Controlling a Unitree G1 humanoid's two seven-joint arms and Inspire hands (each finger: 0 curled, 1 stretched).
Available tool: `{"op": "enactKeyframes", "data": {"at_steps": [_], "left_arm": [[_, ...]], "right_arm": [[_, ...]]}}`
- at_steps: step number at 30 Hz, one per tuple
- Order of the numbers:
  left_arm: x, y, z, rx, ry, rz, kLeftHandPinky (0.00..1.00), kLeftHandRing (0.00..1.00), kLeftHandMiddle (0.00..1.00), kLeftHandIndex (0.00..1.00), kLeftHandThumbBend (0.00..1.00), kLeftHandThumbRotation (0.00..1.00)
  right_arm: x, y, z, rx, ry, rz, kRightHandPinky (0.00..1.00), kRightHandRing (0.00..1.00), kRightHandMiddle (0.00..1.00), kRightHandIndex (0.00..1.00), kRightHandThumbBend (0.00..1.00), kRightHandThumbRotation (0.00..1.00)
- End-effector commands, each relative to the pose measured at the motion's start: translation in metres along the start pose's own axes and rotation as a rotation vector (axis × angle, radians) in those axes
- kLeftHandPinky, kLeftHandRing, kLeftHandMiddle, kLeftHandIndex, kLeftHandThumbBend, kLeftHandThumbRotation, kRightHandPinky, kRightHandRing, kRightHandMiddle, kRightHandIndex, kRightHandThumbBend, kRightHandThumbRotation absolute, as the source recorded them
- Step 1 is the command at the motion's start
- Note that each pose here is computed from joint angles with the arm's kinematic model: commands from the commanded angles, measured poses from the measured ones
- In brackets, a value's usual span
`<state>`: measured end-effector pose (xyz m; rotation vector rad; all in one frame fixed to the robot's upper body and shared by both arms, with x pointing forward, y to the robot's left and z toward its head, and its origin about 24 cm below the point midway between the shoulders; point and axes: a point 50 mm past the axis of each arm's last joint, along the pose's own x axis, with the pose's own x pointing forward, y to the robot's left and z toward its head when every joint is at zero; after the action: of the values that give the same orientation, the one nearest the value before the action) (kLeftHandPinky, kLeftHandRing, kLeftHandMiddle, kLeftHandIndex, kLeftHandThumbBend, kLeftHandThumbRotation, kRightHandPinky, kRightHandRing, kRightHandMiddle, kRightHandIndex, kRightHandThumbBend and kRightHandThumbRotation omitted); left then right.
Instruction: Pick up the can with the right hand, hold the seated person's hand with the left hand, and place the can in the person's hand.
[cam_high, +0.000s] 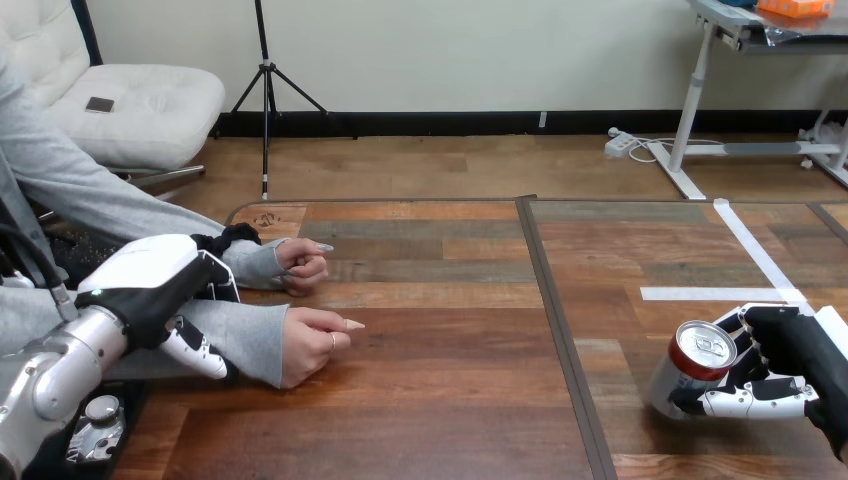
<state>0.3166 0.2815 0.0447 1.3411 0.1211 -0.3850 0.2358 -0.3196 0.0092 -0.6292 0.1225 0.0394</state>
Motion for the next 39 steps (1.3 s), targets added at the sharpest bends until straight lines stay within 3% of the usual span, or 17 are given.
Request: {"op": "enactKeyframes", "data": {"at_steps": [1,11,21,39], "left_arm": [[0.001,0.033,0.004,0.0,-0.032,0.12,0.24,0.3,0.38,0.47,0.83,0.0],[-0.001,0.043,0.005,-0.021,-0.049,0.154,0.2,0.25,0.33,0.46,0.85,0.0],[-0.005,0.058,0.01,-0.057,-0.07,0.194,0.18,0.24,0.31,0.47,0.84,0.0],[-0.01,0.08,0.03,-0.08,-0.148,0.258,0.21,0.27,0.34,0.45,0.84,0.0]], "right_arm": [[0.014,-0.012,0.022,-0.012,-0.109,-0.054,0.26,0.31,0.37,0.43,0.8,0.0],[0.014,-0.012,0.024,-0.019,-0.113,-0.053,0.27,0.31,0.37,0.43,0.81,0.0],[0.016,-0.012,0.023,0.004,-0.077,-0.057,0.28,0.32,0.38,0.43,0.8,0.0],[0.018,-0.009,0.026,-0.025,-0.115,-0.077,0.2,0.25,0.33,0.43,0.81,0.0]]}}
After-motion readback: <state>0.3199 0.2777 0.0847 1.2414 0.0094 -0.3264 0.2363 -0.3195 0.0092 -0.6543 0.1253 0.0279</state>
